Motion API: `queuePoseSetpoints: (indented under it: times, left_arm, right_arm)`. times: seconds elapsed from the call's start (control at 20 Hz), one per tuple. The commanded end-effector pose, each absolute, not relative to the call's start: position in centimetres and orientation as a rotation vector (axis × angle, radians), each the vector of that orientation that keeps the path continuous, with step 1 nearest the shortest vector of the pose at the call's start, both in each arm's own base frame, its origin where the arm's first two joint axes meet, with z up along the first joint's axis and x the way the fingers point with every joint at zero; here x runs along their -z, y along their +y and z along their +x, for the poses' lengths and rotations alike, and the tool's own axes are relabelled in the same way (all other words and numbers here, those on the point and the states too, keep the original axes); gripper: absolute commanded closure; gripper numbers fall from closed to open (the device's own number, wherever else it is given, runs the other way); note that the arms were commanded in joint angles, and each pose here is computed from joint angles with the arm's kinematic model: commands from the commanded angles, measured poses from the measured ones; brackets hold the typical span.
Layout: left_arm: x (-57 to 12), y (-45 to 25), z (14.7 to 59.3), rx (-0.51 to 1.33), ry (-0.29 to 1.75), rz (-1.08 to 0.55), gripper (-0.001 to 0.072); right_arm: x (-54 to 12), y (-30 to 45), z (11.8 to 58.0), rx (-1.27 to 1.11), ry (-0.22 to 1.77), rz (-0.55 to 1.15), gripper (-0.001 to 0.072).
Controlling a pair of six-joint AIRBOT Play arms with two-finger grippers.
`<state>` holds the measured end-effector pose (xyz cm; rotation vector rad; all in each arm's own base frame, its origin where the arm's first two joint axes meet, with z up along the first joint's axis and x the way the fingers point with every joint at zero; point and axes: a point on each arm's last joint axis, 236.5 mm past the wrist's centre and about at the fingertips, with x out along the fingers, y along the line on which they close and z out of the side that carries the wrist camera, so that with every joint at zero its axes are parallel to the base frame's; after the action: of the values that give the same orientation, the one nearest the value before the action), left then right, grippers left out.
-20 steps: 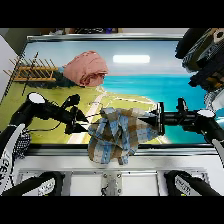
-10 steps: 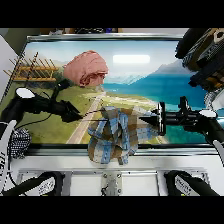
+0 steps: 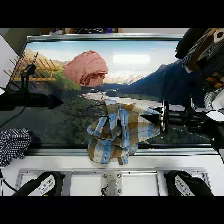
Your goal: Fold the clothes and pants, and hang the long-sleeved shirts on hangers.
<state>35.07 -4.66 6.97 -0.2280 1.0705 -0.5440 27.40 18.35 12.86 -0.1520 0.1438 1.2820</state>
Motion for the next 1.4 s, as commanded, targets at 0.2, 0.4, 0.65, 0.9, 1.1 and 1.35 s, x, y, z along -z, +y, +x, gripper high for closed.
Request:
queuePoseSetpoints:
  times: [0.2, 0.4, 0.65, 0.9, 1.1, 1.35]
  left_arm:
    - [-0.8, -12.6, 27.3, 0.338, 1.266, -0.795, 0.0166]
    - [3.3, -18.9, 23.6, 0.332, 1.363, -0.846, 0.0166]
    - [3.4, -22.2, 23.4, 0.343, 1.322, -0.999, 0.0166]
    - [3.4, -22.8, 23.5, 0.351, 1.302, -0.984, 0.0166]
    - [3.4, -23.2, 23.7, 0.354, 1.277, -0.969, 0.0167]
    - [5.4, -24.1, 23.6, 0.310, 1.337, -0.998, 0.0262]
  right_arm:
    - [-13.7, 18.0, 28.0, -1.212, 0.163, -0.136, 0.0698]
    - [-13.8, 18.0, 28.0, -1.211, 0.171, -0.124, 0.0697]
    - [-13.8, 18.0, 28.0, -1.214, 0.171, -0.124, 0.0697]
    - [-13.7, 18.0, 27.9, -1.211, 0.195, -0.091, 0.0697]
    - [-13.8, 18.0, 27.9, -1.210, 0.195, -0.090, 0.0698]
    - [-14.1, 18.0, 27.8, -1.206, 0.203, -0.075, 0.0698]
